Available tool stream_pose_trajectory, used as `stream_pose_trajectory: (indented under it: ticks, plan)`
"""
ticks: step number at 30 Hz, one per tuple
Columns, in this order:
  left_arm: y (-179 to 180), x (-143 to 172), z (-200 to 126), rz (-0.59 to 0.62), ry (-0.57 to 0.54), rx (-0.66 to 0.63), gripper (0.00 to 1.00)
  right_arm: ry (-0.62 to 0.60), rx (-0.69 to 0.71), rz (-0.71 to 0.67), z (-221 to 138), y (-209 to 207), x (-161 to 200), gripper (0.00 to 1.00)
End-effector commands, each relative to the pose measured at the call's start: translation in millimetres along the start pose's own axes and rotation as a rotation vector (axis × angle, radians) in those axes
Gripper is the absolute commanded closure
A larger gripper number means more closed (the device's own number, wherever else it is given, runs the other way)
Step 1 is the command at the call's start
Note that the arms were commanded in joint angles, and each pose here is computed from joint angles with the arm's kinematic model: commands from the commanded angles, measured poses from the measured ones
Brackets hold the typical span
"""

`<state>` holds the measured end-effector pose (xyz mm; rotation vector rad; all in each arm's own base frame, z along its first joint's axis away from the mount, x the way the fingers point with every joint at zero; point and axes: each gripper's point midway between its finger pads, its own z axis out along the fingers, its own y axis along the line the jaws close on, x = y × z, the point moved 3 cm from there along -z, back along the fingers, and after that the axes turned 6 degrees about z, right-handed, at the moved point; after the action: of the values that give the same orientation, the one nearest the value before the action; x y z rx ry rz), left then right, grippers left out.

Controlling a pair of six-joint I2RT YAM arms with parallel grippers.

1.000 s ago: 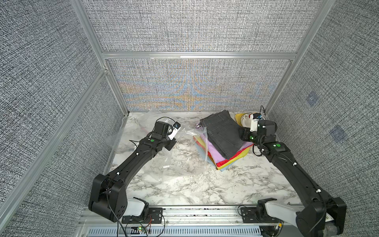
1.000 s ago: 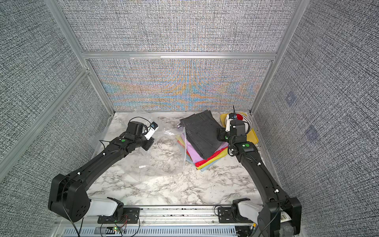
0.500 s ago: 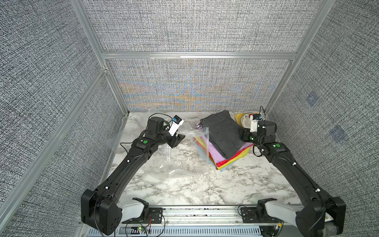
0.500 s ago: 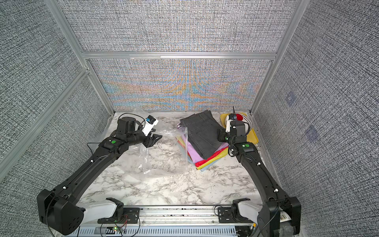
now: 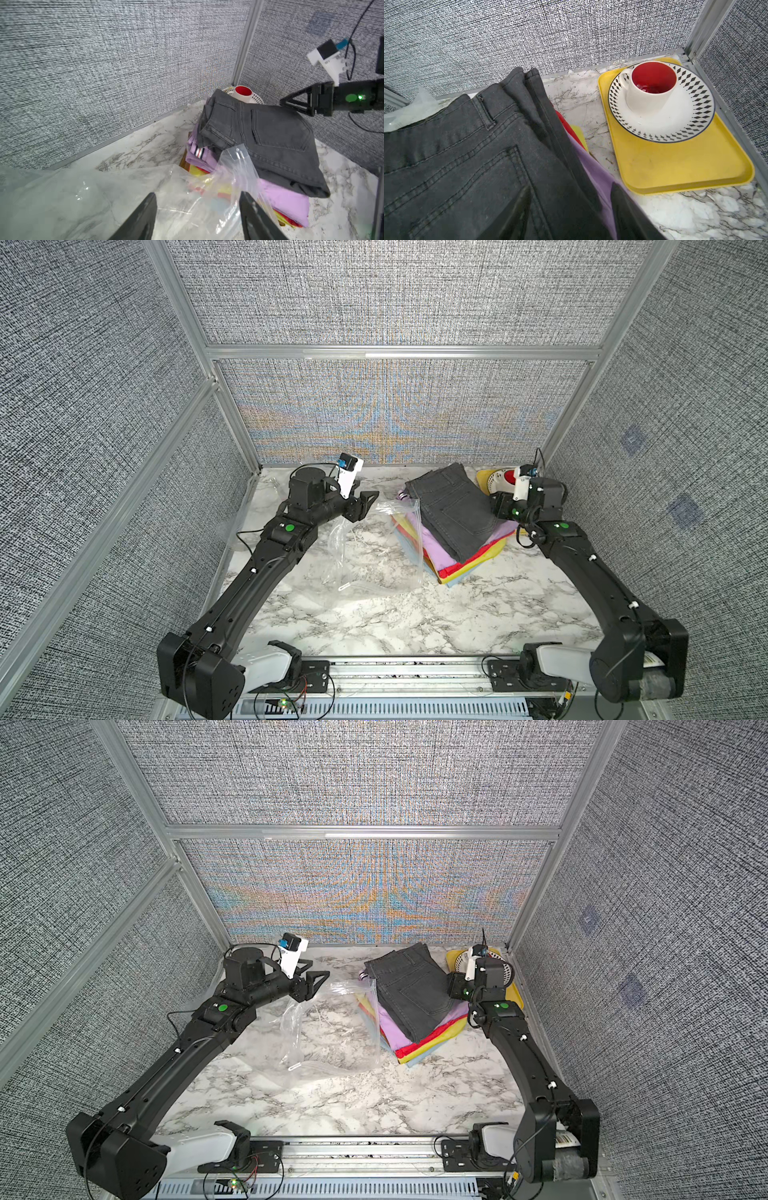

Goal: Take the trousers out of the vacuum bag
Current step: Place the trousers at the center of the board, then adjust the trousers at the center of the board.

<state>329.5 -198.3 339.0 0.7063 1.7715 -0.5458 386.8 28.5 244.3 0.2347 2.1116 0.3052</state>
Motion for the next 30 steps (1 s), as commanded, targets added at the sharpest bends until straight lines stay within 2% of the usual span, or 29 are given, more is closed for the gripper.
stream_pose_trajectory:
  ticks: [1,5,10,16,22,30]
  plan:
    - [5.1,-22.7,3.6,-0.052,-0.082,-0.016,0.32,-0.003,-0.075,-0.037,9.4,5.4,-8.8,0.32]
    - [18.5,-25.2,11.4,-0.102,-0.058,-0.085,0.30,0.052,-0.130,-0.028,29.3,-2.9,-3.8,0.26]
    - [17.7,-28.4,9.4,-0.078,-0.063,-0.084,0.28,0.133,-0.164,0.029,55.5,-21.1,15.2,0.21]
    - [20.3,-24.6,-2.2,-0.043,-0.058,-0.133,0.28,0.241,-0.219,0.105,74.4,-24.4,48.9,0.14]
    - [23.8,-14.5,-9.2,-0.022,-0.044,-0.178,0.27,0.325,-0.299,0.259,72.3,-13.9,84.7,0.11]
    - [33.1,-7.4,-11.7,-0.051,-0.036,-0.250,0.27,0.373,-0.327,0.374,58.5,16.8,111.5,0.12]
